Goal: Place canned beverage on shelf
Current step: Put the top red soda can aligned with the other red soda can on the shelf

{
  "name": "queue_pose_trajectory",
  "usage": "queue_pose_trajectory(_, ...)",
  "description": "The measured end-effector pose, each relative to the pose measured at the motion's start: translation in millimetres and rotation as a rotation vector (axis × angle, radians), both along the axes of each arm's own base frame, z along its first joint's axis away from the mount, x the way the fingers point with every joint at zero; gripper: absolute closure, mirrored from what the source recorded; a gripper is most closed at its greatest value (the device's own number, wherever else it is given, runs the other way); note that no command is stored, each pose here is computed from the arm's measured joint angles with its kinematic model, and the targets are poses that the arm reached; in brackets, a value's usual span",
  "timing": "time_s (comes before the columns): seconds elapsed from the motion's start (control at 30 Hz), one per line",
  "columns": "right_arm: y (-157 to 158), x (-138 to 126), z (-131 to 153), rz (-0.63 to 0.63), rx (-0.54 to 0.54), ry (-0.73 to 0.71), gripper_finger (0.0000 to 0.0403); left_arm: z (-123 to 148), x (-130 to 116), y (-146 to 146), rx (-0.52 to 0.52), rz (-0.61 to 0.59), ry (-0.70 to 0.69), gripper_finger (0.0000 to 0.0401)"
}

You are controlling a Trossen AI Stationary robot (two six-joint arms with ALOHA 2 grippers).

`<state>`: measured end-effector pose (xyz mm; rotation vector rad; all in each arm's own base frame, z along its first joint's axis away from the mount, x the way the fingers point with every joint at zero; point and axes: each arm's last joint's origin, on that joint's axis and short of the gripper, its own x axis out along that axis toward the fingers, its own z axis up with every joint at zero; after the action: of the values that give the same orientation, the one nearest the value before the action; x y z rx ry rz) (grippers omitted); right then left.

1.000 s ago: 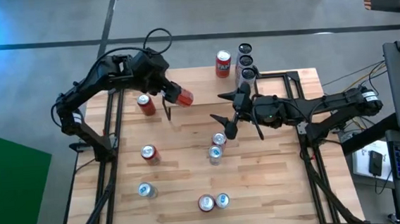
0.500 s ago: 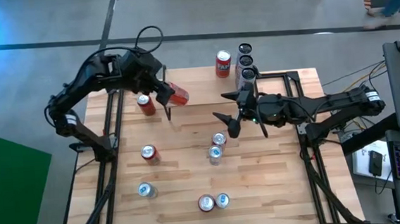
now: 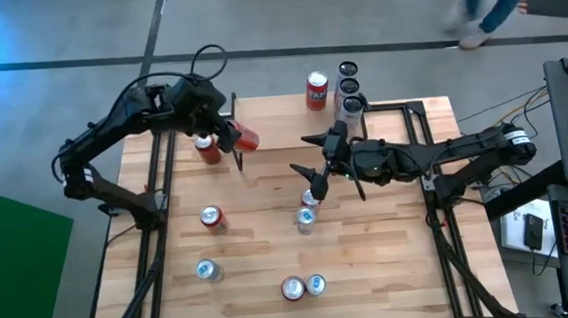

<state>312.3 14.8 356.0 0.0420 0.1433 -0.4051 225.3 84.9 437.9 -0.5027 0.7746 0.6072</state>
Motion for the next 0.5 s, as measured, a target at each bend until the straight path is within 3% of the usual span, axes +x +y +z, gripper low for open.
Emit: queue_pose_trajectory(0.5,2.4,26.5,5.5,0.053,-0.024,0.044,0.0048,5.1,-26.0,1.4,-0.018,0.071,-0.098,0.0132)
